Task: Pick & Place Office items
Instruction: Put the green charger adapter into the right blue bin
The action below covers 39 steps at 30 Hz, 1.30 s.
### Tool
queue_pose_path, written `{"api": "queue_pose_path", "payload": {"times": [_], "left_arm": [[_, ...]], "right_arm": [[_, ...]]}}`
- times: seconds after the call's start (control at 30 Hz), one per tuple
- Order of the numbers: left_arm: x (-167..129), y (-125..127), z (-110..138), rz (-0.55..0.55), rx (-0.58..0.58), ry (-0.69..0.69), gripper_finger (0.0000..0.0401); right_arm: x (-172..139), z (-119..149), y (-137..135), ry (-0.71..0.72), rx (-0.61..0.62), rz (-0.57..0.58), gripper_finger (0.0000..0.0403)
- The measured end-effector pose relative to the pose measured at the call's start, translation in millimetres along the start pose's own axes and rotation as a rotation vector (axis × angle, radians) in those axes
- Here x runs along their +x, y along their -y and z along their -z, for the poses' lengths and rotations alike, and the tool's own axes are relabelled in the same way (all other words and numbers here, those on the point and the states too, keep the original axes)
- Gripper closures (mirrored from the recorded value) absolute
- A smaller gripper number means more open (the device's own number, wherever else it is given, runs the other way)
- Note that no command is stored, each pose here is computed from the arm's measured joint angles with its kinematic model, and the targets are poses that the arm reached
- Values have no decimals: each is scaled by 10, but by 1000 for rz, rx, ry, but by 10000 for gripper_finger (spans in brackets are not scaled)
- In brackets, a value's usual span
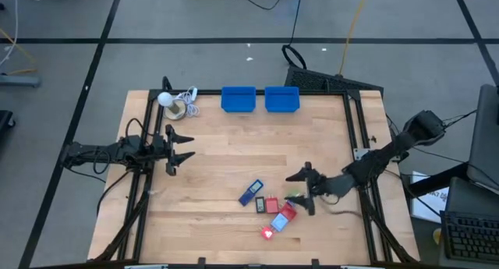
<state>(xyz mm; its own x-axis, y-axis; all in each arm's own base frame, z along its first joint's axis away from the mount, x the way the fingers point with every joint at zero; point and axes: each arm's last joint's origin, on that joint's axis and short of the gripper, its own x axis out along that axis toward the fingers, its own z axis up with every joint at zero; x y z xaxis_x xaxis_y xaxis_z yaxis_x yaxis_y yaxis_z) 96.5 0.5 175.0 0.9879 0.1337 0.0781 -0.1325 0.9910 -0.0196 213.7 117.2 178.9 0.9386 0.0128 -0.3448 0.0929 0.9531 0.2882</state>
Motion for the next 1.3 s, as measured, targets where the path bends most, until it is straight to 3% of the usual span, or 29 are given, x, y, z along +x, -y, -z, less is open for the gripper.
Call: {"api": "queue_pose_path", "payload": {"times": [0.17,0.33,0.73,0.97,1.3], "left_arm": [[0,0,-1,0,0,1,146],[0,0,0,0,0,0,146],[0,0,0,1,-1,1,146],[0,0,-1,0,0,1,146],[0,0,0,0,-1,0,146]], "right_arm": [[46,-172,-78,-323,-20,268,74],[82,-95,-45,-466,-32,409,74],[280,232,-29,-653,-17,418,74],[278,242,25,-679,-33,452,74],[284,235,34,-720,-213,384,74]]}}
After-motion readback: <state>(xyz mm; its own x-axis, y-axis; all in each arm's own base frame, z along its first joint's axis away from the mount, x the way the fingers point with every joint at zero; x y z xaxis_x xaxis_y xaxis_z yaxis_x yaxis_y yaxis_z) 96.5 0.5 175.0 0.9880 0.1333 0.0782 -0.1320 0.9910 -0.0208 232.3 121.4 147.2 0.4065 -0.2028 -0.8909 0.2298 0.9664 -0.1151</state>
